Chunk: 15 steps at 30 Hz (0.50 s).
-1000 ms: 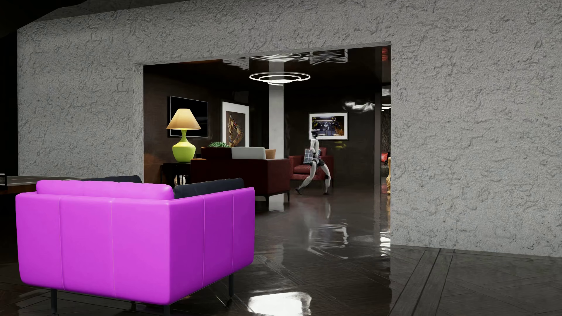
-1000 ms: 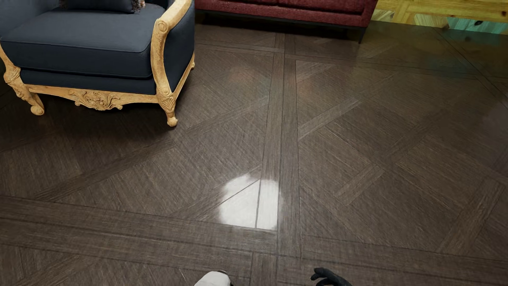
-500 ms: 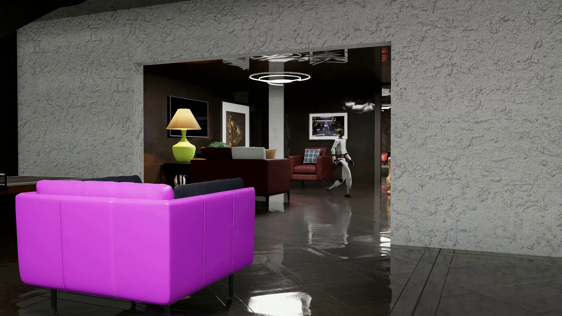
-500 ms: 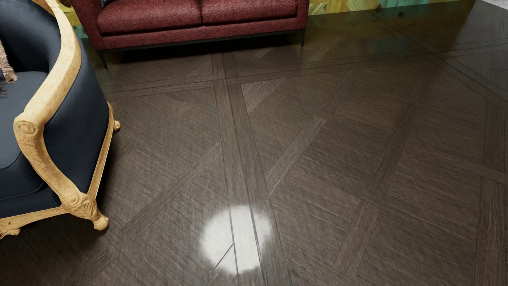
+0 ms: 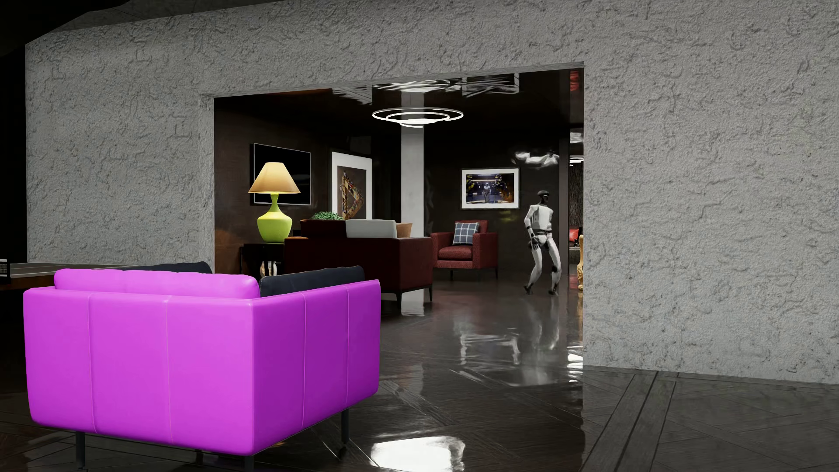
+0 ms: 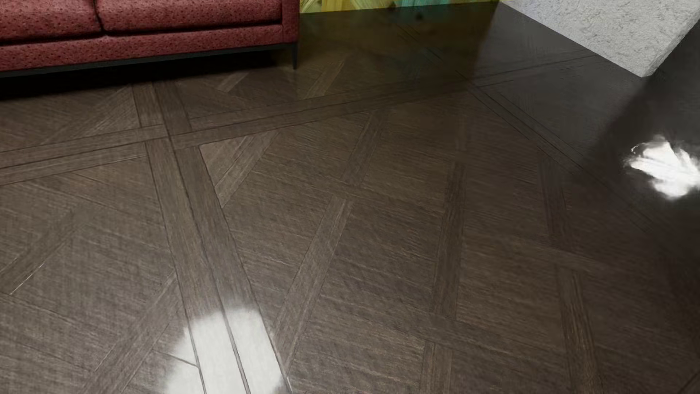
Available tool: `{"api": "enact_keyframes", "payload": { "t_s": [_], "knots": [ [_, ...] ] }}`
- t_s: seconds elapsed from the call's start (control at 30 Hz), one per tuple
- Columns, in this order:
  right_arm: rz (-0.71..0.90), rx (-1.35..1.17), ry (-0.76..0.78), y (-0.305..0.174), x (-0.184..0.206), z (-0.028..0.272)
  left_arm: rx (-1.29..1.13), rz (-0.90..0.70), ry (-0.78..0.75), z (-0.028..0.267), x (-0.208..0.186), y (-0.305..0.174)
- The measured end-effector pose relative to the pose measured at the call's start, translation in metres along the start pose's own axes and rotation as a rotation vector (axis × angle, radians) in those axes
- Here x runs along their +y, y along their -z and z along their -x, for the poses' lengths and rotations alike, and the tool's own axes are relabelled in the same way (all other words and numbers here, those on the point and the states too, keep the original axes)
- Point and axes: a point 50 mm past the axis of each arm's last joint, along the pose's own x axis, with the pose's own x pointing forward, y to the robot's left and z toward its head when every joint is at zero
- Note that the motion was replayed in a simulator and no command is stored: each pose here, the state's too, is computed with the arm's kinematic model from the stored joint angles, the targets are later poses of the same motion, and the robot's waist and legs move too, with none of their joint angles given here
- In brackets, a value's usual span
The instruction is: Head to the purple armchair
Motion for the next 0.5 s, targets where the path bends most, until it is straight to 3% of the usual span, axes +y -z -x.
{"api": "enact_keyframes", "payload": {
  "t_s": [0.13, 0.37, 0.5],
  "knots": [
    [0.028, 0.082, -0.123, 0.027, 0.042, 0.011, -0.119, 0.033, -0.043, 0.0, 0.014, -0.03],
    [0.063, 0.428, -0.242, 0.125, 0.076, 0.067, -0.375, -0.011, -0.076, 0.005, 0.03, -0.105],
    [0.127, 0.519, -0.302, 0.146, 0.086, 0.082, -0.311, 0.011, -0.079, 0.002, 0.03, -0.088]
  ]
}}
